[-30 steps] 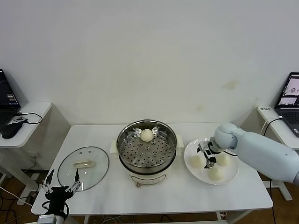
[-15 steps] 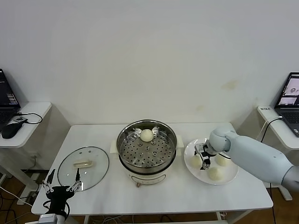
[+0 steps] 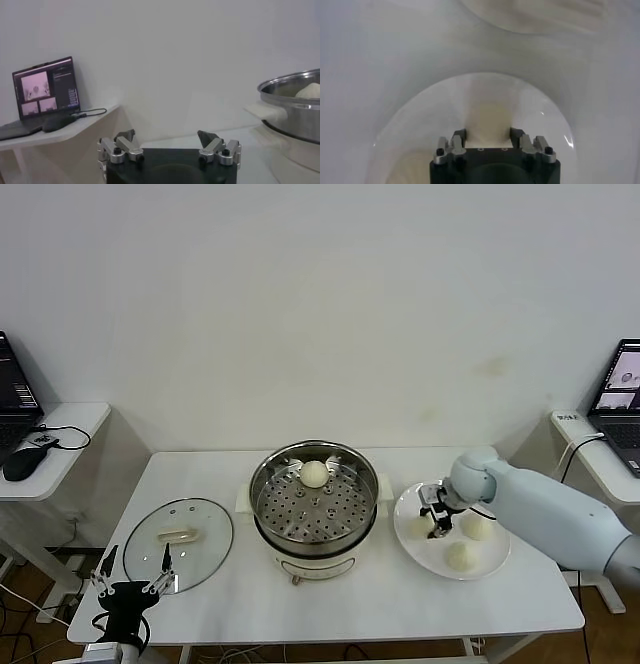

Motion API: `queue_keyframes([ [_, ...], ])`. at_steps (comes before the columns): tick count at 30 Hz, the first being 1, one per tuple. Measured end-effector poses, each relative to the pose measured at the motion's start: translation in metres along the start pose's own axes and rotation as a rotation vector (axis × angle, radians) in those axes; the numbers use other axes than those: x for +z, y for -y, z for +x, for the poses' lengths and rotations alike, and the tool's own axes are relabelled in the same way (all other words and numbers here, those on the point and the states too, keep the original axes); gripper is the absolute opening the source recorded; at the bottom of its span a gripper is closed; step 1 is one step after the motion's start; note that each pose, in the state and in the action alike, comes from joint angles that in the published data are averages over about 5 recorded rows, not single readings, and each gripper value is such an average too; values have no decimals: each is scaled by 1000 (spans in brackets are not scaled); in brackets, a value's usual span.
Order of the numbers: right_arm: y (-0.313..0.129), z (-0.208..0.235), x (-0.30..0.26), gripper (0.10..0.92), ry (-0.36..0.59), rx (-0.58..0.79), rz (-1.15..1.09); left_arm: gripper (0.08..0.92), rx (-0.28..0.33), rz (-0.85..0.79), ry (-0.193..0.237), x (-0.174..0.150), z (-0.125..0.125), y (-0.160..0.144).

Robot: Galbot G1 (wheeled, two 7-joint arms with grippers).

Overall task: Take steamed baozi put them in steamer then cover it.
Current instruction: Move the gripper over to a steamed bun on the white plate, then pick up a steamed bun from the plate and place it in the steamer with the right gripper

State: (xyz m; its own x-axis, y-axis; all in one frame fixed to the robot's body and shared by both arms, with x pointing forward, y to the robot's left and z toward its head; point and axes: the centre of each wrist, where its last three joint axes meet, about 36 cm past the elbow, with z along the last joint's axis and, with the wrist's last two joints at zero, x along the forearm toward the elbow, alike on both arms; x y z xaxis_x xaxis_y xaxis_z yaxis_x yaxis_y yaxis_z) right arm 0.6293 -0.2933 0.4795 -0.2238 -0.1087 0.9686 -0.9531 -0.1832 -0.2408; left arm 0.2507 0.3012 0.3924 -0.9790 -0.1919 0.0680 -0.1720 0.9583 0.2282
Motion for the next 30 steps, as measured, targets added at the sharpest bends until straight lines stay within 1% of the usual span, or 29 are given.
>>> queue_keyframes([
  [4,10,27,2,559,2,32,-2,823,3,2,10,-4,0,1],
  [9,31,78,-5,560,16,98,8,823,6,-2,14,-7,1,0],
  [15,58,147,-37,568,60,181,43,823,11,-8,18,-8,1,-2],
  [19,70,179,-69,577,103,212,62,823,13,-11,21,-9,1,-3],
  [24,82,197,-115,585,163,219,74,823,10,-12,17,-8,1,-6],
  [30,90,188,-173,599,214,187,85,823,5,-12,19,-9,1,-8],
])
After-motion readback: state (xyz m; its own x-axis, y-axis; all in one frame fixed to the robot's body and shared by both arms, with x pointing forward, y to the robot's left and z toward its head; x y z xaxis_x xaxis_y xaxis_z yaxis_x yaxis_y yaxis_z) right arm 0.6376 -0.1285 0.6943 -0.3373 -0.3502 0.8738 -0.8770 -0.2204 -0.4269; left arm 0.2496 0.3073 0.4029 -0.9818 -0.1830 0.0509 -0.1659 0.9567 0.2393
